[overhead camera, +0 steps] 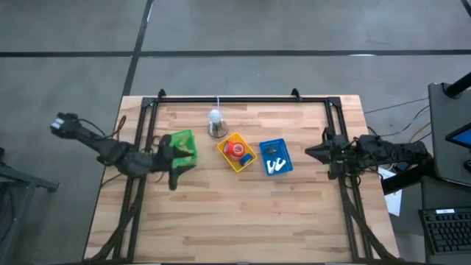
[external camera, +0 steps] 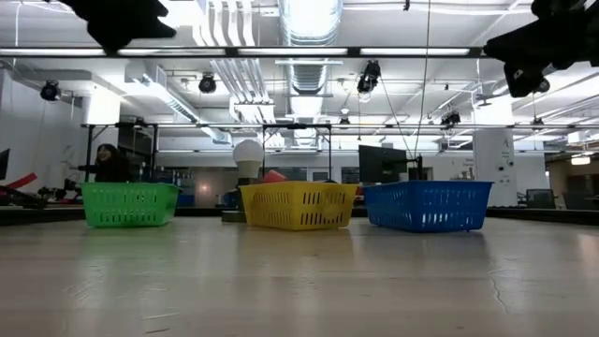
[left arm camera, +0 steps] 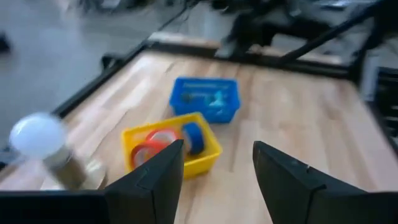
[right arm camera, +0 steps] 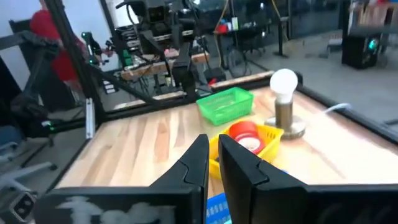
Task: Pick and place Stapler, Stapler remover, tape
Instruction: Return to Home Position
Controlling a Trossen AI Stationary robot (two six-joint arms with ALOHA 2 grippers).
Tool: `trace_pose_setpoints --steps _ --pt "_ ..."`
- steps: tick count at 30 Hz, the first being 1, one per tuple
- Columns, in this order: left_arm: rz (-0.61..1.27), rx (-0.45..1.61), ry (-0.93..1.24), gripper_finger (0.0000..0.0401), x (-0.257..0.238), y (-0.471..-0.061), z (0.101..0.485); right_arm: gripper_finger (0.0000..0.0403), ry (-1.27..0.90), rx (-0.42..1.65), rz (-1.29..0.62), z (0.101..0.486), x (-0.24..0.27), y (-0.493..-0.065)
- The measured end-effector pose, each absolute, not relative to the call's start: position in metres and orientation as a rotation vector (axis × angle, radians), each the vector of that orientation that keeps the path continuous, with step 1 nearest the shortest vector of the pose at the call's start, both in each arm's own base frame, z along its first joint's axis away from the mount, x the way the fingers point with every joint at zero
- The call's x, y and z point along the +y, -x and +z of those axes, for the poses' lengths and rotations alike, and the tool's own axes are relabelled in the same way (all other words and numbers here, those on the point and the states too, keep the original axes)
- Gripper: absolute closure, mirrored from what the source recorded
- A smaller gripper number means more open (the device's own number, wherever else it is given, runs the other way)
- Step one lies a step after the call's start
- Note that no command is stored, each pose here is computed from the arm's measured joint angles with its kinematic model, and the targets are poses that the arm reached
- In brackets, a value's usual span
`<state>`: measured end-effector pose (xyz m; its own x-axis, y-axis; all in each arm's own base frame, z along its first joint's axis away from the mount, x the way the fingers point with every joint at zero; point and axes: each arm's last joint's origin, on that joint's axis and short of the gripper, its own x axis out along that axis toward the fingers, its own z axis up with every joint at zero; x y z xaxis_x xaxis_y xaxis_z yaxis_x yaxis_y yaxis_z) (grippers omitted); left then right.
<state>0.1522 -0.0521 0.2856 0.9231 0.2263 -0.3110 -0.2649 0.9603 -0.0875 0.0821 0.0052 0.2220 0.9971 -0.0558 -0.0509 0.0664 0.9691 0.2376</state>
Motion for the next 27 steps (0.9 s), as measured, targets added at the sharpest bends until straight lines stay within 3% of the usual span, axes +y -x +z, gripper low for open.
trace_pose_setpoints --steps 6,13,27 --pt "0.130 0.178 0.098 0.0206 -0.068 -0.135 0.247 0.0369 -0.113 0.034 -0.060 0.221 0.005 -0.083" --pt "0.072 -0.025 0.188 0.0206 -0.063 -0.117 0.194 0.0369 -0.174 0.008 -0.052 0.215 0.005 -0.079" --pt "0.183 0.012 0.166 0.0206 -0.053 -0.108 0.164 0.0369 -0.208 0.020 -0.052 0.183 0.006 -0.091"
